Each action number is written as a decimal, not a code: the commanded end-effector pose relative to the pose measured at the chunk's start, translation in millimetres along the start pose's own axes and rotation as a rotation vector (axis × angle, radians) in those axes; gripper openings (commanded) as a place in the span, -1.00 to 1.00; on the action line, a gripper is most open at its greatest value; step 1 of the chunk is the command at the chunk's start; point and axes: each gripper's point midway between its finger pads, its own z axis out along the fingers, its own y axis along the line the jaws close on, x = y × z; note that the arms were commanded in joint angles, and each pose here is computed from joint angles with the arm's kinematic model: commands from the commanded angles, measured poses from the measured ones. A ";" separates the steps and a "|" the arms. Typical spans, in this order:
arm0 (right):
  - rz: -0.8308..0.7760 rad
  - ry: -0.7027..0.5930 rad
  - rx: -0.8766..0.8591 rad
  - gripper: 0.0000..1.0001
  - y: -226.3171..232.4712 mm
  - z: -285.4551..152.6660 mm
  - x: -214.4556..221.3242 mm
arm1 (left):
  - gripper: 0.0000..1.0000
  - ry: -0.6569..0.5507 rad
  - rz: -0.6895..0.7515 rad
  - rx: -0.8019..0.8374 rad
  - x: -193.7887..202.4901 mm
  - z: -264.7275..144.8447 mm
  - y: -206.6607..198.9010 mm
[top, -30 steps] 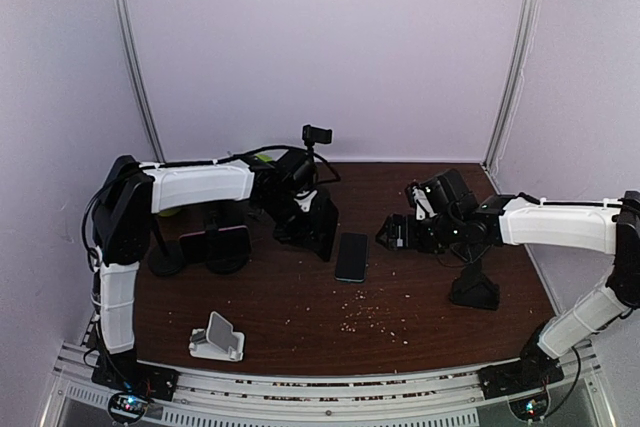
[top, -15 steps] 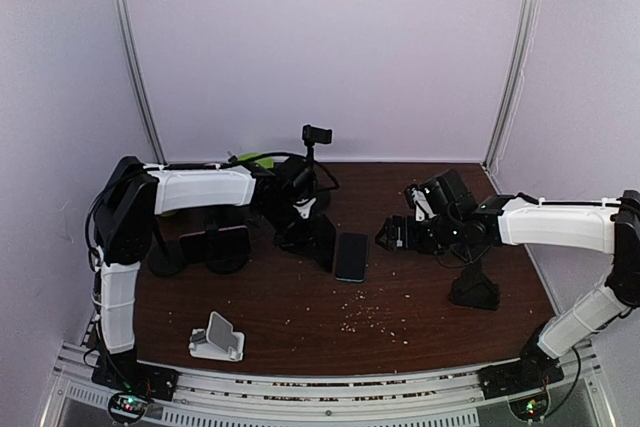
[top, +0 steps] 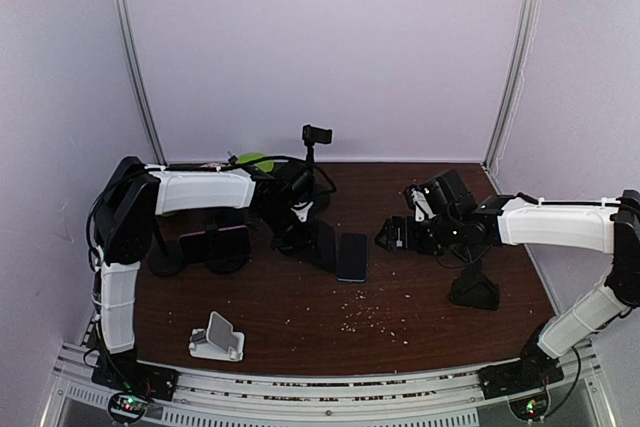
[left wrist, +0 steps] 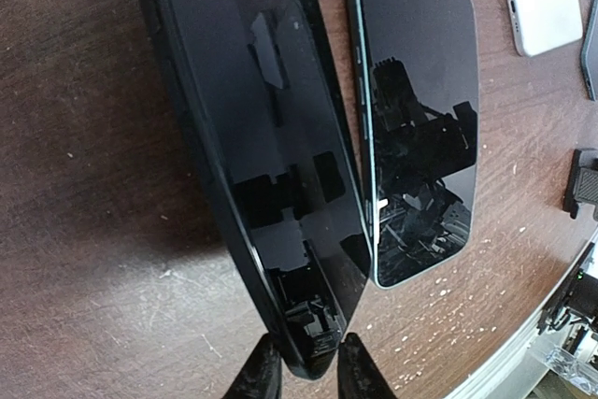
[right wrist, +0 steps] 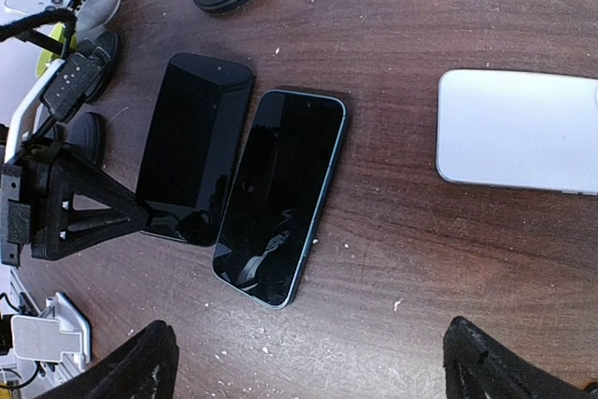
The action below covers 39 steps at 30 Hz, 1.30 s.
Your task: Remove the phone from the phone stand
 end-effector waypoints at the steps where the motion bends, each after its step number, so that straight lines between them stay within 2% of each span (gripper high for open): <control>1: 0.002 0.002 -0.004 0.99 3.5 1.7 -4.0 | -0.57 -0.037 -0.001 -0.003 -8.8 0.3 1.4; 10: -0.001 0.004 -0.003 0.99 4.9 4.2 -6.1 | -0.27 -0.060 0.012 -0.052 -10.7 -5.5 9.2; 21: -0.004 0.006 -0.005 0.99 6.8 5.7 -8.5 | -0.04 -0.097 0.028 -0.081 -13.9 -17.5 11.6; 30: -0.034 -0.020 -0.003 0.99 12.4 -2.1 -20.0 | 0.43 -0.241 0.142 -0.106 -34.9 -65.4 -1.5; 33: -0.044 -0.045 -0.010 0.99 16.0 -8.0 -26.9 | 0.63 -0.301 0.187 -0.112 -42.4 -87.9 -8.5; 34: -0.045 -0.052 -0.011 0.99 16.5 -9.6 -28.4 | 0.78 -0.314 0.199 -0.109 -43.6 -94.2 -11.2; 35: -0.048 -0.058 -0.012 0.99 17.4 -11.4 -30.0 | 0.84 -0.329 0.215 -0.106 -45.2 -101.1 -14.1; 39: -0.062 -0.075 -0.018 0.99 19.0 -17.4 -32.8 | 0.86 -0.376 0.271 -0.130 -47.3 -127.8 -18.3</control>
